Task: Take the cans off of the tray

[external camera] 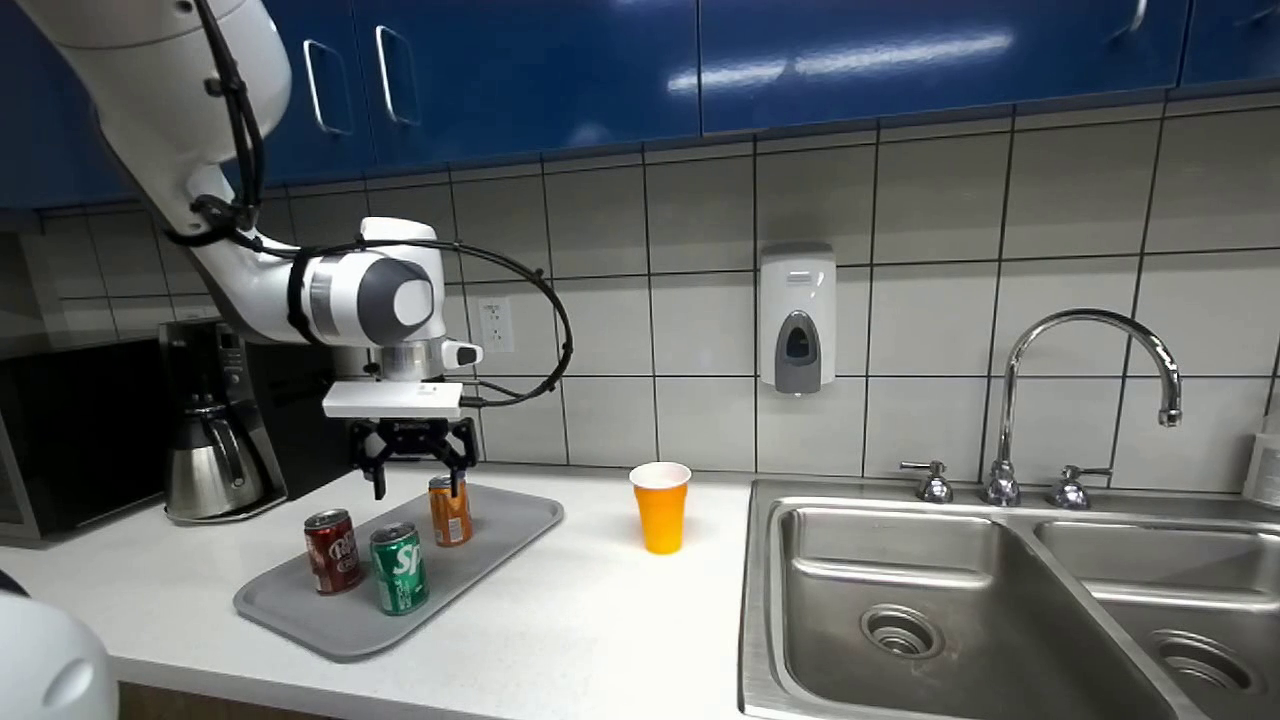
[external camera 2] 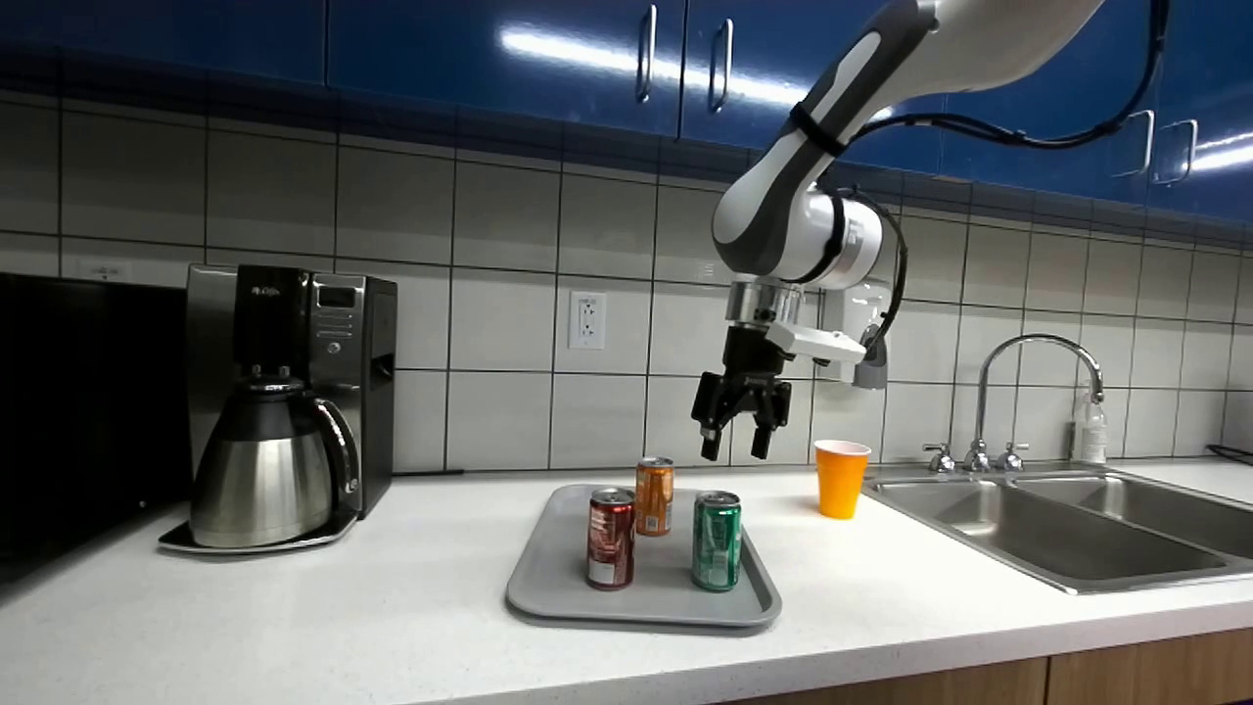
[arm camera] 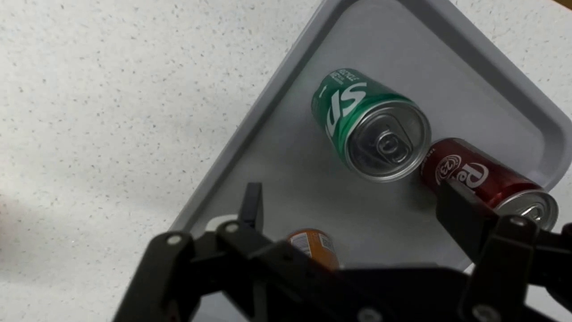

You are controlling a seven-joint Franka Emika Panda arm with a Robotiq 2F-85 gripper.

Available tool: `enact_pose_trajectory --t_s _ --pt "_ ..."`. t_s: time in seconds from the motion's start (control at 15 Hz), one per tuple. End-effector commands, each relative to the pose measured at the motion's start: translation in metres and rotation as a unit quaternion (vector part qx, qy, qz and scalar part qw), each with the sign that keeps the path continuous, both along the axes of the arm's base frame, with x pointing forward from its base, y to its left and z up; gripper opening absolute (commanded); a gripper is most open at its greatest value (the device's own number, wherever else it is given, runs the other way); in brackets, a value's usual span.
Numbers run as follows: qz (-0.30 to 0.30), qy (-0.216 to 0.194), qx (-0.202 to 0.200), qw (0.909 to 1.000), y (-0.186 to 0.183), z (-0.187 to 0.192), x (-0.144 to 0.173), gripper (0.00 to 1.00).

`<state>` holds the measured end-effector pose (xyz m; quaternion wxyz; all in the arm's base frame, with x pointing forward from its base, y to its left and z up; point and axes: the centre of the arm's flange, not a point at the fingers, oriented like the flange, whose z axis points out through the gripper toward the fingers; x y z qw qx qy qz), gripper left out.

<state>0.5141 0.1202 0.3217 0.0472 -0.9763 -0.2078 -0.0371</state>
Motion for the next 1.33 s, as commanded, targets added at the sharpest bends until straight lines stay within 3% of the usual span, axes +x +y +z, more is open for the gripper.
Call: enact_pose_trajectory --t_s 0.0,1.27 --pt "0.003 -0.005 -0.010 0.9999 0.018 -0.005 0.028 1.00" --pt "0.063 -0.004 -0.046 0.9969 0.056 -0.065 0.117 1.00"
